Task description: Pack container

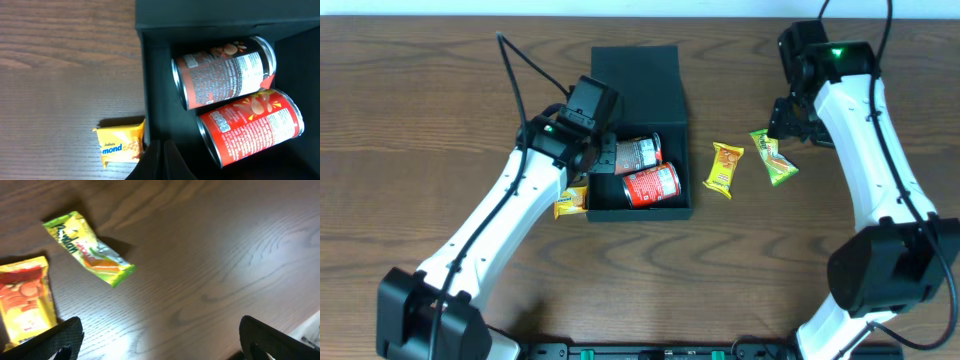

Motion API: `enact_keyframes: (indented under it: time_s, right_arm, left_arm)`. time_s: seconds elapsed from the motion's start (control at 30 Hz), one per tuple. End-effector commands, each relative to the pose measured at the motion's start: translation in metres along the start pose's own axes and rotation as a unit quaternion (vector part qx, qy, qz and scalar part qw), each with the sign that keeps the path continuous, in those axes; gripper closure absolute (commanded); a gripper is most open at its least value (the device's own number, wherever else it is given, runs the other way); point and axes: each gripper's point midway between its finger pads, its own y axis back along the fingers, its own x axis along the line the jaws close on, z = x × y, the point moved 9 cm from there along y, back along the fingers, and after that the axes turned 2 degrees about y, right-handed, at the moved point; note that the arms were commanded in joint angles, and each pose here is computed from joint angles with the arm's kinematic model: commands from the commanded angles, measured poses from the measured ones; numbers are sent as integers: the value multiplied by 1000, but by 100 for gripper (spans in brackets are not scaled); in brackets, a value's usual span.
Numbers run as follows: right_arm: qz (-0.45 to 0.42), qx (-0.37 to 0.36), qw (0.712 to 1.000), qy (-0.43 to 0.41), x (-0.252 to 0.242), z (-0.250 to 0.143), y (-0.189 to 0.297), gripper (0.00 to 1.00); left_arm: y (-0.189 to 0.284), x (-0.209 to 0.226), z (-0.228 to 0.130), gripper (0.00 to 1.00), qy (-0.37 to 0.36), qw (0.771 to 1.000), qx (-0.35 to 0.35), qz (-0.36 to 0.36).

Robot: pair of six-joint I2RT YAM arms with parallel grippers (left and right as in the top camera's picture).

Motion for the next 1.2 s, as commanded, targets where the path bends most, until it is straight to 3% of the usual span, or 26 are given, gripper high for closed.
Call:
enact_keyframes:
  time_s: [0.0, 0.47, 0.73, 1.17]
  right_arm:
    - [1, -11, 1000, -3, -6, 1, 9, 1]
    - [22, -1, 1000, 2, -2, -1, 9, 1]
    - [24, 0, 1000, 6, -2, -1, 9, 3]
    - [33, 3, 999, 11, 0, -2, 9, 6]
  left_arm:
    - [-21, -5, -2, 94, -2, 1000, 29, -7]
    - [-78, -11, -6, 94, -5, 997, 75, 4]
    - [-87, -12, 0, 94, -6, 998, 57, 12]
    - [-92, -13, 9, 74, -6, 1000, 21, 20]
